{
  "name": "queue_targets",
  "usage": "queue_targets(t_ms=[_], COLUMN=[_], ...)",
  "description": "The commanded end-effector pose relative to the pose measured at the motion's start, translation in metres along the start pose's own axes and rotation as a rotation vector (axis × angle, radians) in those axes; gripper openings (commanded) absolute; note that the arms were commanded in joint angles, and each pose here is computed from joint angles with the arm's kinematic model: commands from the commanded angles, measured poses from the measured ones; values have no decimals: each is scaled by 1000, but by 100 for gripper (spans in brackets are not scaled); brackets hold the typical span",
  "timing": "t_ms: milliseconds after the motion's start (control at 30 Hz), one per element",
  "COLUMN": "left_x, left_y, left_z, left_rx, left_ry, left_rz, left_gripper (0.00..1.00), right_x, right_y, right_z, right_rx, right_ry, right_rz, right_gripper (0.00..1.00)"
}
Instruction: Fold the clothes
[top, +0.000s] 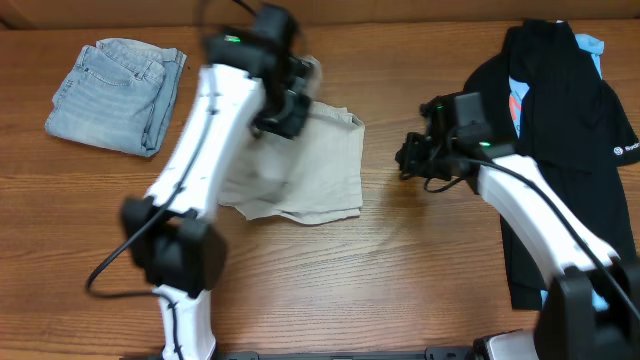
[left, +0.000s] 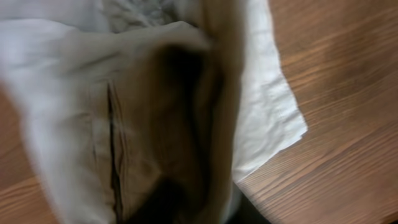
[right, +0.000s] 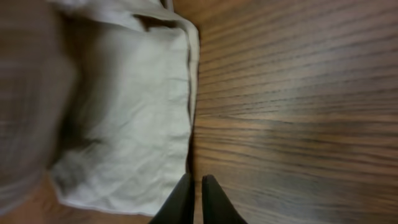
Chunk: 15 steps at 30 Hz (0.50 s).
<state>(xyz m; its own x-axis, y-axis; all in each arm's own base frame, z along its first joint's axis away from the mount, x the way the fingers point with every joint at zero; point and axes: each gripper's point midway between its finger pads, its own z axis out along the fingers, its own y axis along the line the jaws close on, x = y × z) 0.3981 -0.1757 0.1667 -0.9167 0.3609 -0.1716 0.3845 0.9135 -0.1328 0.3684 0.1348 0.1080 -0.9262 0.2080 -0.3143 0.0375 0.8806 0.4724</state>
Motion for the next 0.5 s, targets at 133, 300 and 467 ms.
queue_targets(t_ms=[133, 300, 467], left_x=[14, 13, 33], left_y=[-71, -74, -84], left_z=[84, 72, 78], left_rx=[-3, 4, 10], left_ry=[179, 159, 240], left_rz=[97, 121, 216], left_gripper=[100, 100, 100], right_x=[-32, -32, -28], right_y=[11, -9, -28], right_z=[-97, -109, -112], right_rx=[-46, -11, 25], right_ry=[-219, -226, -206], right_rz=[-36, -4, 29], right_gripper=[32, 37, 43])
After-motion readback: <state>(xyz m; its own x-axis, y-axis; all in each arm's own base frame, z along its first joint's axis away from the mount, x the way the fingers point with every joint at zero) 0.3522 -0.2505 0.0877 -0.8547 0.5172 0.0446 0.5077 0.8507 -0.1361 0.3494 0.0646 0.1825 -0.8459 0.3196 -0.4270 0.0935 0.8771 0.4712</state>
